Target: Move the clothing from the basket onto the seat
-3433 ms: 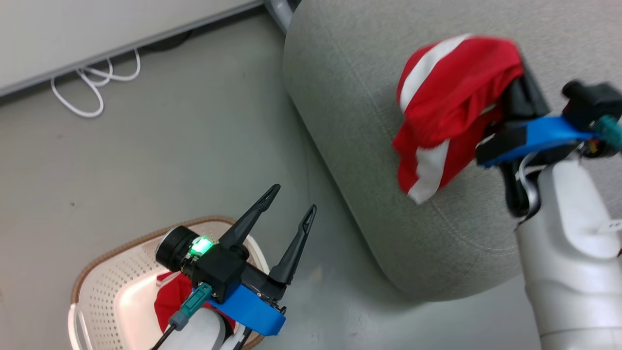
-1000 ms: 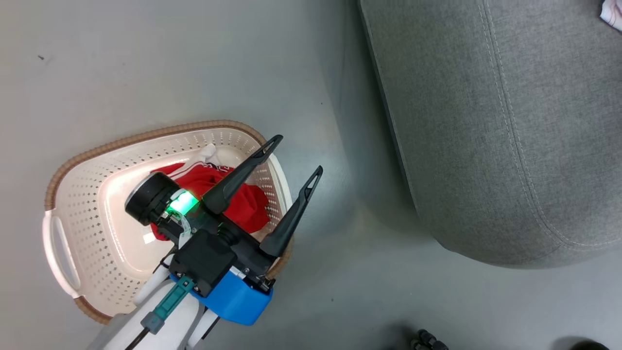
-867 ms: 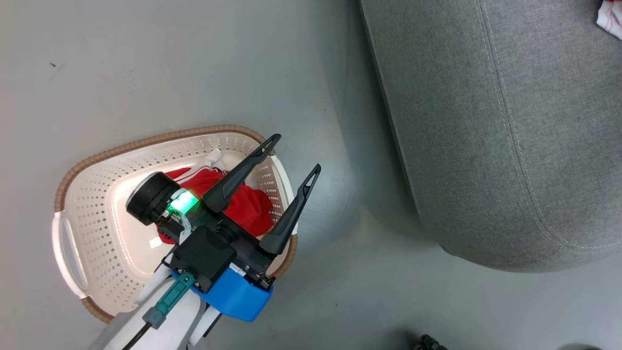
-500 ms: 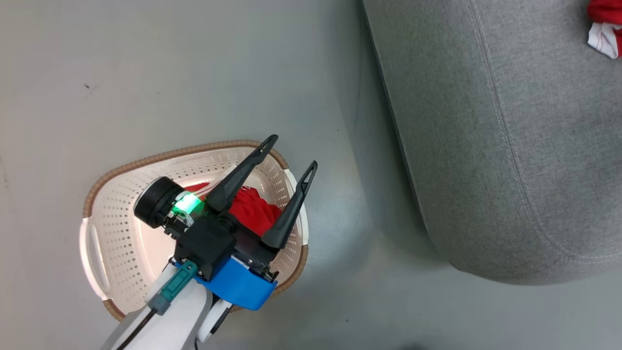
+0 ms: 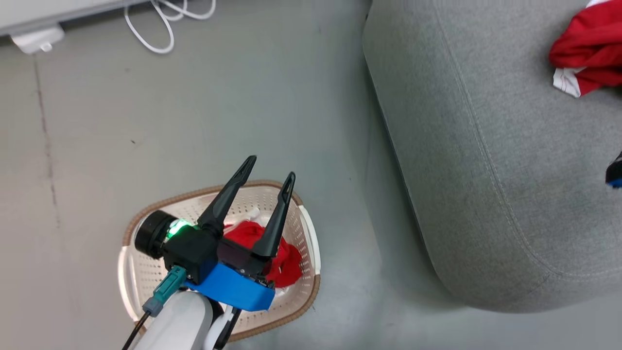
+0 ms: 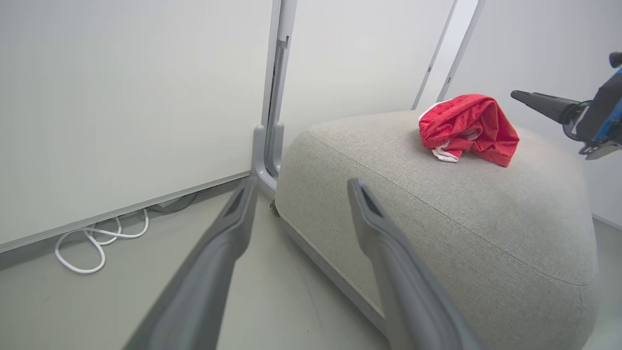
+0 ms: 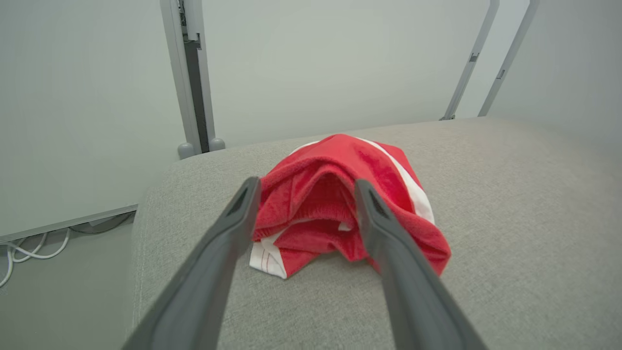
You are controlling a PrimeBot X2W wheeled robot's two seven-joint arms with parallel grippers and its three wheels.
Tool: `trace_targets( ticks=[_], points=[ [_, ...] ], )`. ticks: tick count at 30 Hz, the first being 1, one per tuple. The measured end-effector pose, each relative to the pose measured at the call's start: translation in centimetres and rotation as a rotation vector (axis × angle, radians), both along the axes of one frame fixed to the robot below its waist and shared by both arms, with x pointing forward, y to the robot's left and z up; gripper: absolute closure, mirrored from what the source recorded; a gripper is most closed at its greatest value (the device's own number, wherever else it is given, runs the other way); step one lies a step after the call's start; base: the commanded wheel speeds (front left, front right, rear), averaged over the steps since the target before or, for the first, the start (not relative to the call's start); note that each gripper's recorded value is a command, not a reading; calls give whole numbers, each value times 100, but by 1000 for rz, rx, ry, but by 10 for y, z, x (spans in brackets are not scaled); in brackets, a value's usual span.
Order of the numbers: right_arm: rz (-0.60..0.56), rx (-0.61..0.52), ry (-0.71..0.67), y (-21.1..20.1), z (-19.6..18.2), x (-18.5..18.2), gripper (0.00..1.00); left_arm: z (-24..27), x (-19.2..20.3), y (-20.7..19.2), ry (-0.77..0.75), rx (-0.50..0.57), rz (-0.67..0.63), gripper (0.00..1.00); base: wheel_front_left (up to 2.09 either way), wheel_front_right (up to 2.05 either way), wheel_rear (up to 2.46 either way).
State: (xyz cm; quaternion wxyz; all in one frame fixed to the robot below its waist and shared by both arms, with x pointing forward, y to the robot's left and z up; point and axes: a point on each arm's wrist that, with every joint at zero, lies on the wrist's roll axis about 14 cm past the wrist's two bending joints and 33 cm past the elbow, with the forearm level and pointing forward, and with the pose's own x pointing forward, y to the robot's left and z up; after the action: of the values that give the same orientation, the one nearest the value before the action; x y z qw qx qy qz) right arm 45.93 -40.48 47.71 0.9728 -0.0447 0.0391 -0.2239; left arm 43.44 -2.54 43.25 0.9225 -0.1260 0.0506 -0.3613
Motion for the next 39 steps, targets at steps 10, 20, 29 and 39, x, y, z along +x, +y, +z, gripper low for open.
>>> trace_targets(
  ticks=[10,20,29,39],
  points=[
    [89,53,-67,50,16,-28,0,15,-18,33,17,19,152,0,0,0,0],
    [219,72,-123,111,30,-44,0,27,-31,87,3,50,337,0,0,0,0],
    [346,113,-114,165,26,-51,0,33,-46,138,-4,72,497,0,0,0,0],
    [467,154,-100,209,22,-62,0,41,-66,177,-22,83,615,0,0,0,0]
  ],
)
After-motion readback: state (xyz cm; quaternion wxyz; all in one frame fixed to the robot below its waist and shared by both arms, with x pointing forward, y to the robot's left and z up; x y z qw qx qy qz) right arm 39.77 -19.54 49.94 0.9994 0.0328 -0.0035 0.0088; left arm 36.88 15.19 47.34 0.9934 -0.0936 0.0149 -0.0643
